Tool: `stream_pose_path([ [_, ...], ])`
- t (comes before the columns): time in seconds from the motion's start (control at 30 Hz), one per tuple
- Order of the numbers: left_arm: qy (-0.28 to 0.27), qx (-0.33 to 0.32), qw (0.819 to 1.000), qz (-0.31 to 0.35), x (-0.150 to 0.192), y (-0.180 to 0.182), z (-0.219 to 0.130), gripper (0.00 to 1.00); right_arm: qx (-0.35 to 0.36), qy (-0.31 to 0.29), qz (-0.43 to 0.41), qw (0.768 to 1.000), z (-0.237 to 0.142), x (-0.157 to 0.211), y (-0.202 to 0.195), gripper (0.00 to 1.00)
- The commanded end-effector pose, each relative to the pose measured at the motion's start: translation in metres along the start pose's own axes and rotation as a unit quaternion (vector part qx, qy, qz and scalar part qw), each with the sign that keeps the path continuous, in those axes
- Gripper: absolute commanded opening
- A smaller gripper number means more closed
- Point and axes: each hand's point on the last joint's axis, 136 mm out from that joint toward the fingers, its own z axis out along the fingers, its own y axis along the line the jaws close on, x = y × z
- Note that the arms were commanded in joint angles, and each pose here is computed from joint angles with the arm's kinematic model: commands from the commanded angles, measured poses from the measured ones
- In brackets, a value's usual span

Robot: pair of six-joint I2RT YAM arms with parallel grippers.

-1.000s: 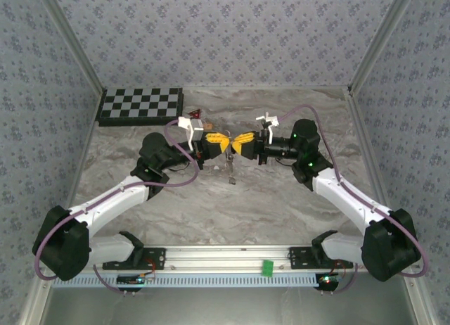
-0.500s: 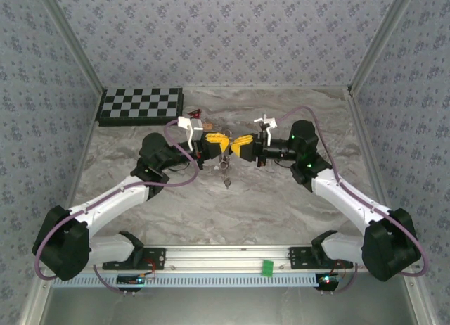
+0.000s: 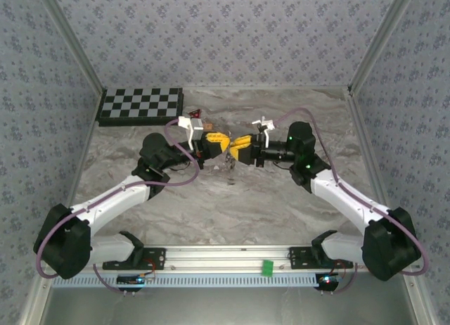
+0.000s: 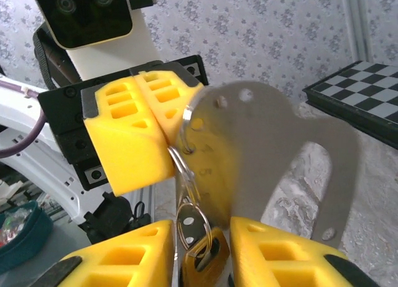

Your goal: Put the keys on the keyring

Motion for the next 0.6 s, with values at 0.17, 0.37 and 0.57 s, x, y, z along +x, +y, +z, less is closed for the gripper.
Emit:
stream_pose_path([
  [0.17, -0.027, 0.018, 0.999, 0.022, -0.018, -0.012, 0.001, 0.00, 0.052, -0.057, -0.037, 0.996, -0.029, -0.020, -0.001, 0.32],
  [0.37, -0.028, 0.017, 0.999, 0.021, -0.019, -0.012, 0.001, 0.00, 0.045, -0.093, -0.045, 0.994, -0.032, -0.040, 0.004, 0.34],
  [0.57, -0.029, 0.018, 0.999, 0.018, -0.019, -0.012, 0.002, 0.00, 0.012, -0.095, -0.043, 0.995, -0.018, -0.047, 0.009, 0.33],
])
